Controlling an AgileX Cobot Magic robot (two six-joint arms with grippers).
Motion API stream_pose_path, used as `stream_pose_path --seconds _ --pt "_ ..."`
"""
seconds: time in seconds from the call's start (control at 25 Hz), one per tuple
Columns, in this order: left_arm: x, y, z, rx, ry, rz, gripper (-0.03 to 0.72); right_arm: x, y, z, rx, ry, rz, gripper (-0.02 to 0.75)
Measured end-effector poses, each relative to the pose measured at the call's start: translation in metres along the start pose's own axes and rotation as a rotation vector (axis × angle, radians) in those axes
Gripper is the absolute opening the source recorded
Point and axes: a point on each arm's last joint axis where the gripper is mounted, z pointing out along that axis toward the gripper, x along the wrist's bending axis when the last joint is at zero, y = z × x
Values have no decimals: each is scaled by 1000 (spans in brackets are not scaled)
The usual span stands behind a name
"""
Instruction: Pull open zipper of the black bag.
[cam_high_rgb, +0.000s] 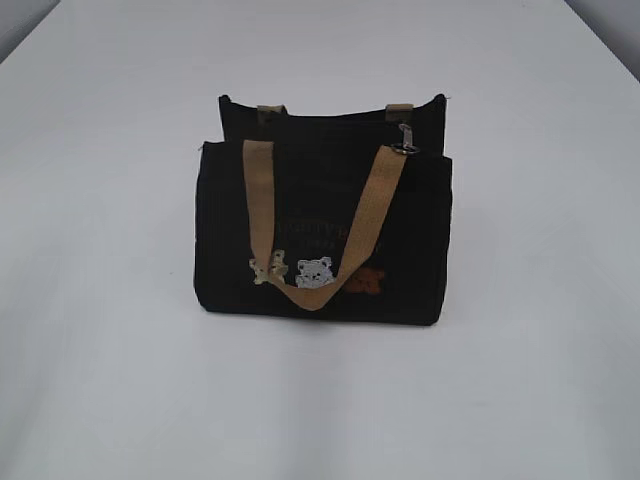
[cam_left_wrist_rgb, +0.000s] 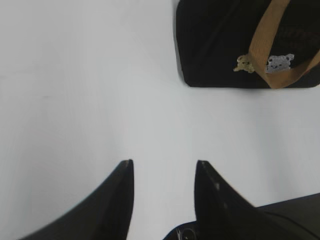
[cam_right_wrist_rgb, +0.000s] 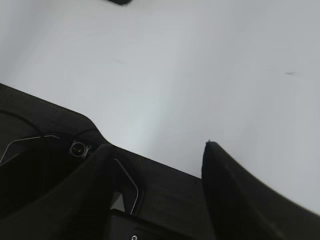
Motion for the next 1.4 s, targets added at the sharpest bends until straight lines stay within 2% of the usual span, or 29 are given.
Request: stream_pose_path --seconds 0.2,0.36,0.48,0.6,0.84,1.4 --pt "2 -32 -50 -169 68 60 298 -1 -50 5 -148 -11 -5 435" --pt "3 -54 -74 -285 100 94 297 -1 -67 -1 -317 -11 -13 435" --pt "4 -67 -76 -322 102 109 297 -1 -74 -5 -382 -11 -19 435" --pt "6 -83 -68 -290 103 111 293 -1 -79 -9 -436 -11 -21 435" --pt "4 -97 -78 -379 91 142 288 -1 -81 -11 -451 -11 -22 435" --pt "4 -98 -78 -382 90 143 250 -1 -81 -10 -449 -15 -18 435"
